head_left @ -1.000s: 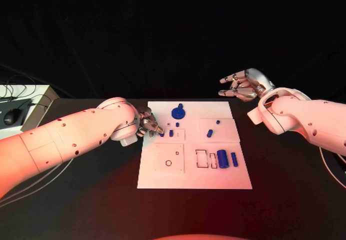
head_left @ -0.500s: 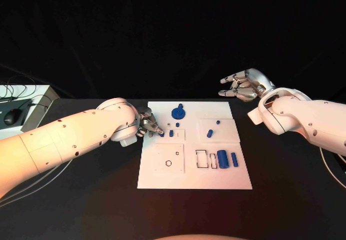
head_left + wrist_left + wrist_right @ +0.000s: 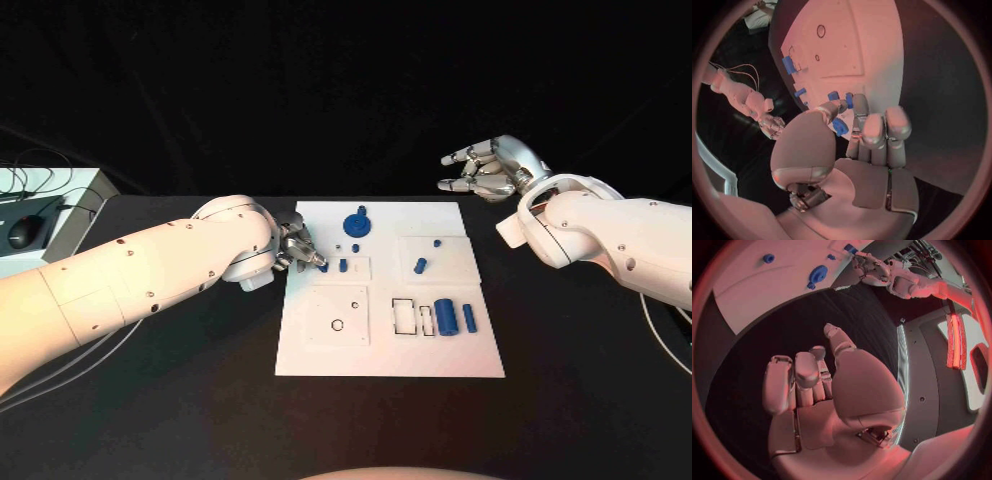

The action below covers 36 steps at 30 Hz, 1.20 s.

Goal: Assemble the parts on the task board

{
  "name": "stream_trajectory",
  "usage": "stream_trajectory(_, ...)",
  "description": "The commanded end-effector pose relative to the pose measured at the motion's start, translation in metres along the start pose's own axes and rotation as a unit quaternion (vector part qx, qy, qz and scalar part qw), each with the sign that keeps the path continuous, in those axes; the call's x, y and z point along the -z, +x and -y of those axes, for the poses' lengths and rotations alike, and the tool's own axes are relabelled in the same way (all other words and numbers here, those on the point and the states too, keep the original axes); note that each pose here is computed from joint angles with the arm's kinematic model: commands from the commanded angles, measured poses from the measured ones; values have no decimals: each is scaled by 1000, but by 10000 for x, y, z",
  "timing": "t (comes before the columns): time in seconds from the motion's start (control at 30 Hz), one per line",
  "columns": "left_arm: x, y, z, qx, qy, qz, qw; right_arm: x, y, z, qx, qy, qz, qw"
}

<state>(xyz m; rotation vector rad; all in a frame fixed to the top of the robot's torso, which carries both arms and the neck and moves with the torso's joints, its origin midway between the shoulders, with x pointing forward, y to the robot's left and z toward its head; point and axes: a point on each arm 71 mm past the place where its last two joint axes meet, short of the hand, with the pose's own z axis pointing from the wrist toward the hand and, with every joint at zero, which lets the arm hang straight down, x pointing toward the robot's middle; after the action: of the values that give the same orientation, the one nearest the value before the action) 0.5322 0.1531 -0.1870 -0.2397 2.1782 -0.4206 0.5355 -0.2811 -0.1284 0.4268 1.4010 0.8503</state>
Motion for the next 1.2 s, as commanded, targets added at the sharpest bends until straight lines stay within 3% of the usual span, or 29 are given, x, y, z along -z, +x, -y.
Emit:
stream_trajectory(0.03,-11,30,-31,-13,-10,5,1000,0,10,-10,0,-6,-6,1000)
stream_trajectory(0.57,-3,38,-23,-6,-11,4,1000,1,9,-7,0,-5,-6,1000)
stream_trajectory(1.2,-1,102,3,7,-5,-34,999,4,7,-6,0,-5,-6,1000)
